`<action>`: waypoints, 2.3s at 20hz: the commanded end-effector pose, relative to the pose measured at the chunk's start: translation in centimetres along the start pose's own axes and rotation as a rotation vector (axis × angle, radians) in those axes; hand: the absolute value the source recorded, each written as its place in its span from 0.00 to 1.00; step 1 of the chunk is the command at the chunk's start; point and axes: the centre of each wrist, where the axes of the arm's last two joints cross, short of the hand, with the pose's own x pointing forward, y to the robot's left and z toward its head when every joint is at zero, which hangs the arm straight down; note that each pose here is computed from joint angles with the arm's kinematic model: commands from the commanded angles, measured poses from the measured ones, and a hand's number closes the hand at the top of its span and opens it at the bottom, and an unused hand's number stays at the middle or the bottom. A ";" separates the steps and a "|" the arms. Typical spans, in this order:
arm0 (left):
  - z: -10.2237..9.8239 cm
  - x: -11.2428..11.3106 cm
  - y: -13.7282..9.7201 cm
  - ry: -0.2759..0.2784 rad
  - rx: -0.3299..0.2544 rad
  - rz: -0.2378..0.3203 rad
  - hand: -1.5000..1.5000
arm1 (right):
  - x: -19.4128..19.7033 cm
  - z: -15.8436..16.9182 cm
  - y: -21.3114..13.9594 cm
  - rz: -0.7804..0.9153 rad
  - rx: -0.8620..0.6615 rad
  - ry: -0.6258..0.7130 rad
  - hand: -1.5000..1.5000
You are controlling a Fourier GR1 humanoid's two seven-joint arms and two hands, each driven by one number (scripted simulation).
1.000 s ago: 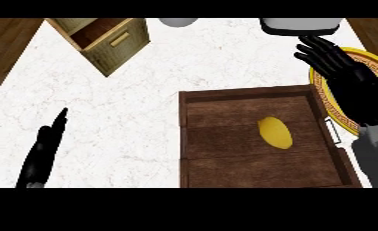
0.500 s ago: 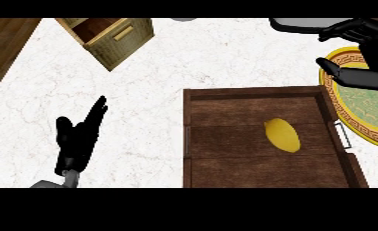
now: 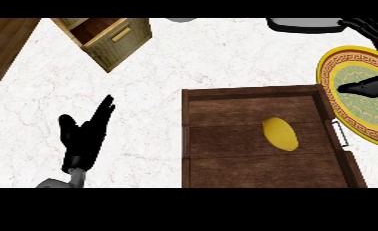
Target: Pick the lemon from the tray and place it in the plate
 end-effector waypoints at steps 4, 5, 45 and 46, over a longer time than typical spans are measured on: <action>0.2 -0.4 -1.2 0.043 -0.019 0.021 0.50 | 4.9 -1.5 -2.3 0.283 0.371 0.125 0.00; 0.1 -0.9 -1.6 0.038 -0.027 0.028 0.50 | 4.7 -2.0 -1.4 0.316 0.427 0.157 0.00; 1.4 -1.4 -0.8 0.046 -0.027 0.021 0.50 | 2.8 2.4 14.6 0.662 0.626 0.376 0.00; 0.2 -1.1 -1.1 0.044 -0.006 0.015 0.50 | 1.5 0.8 16.2 0.660 0.633 0.363 0.00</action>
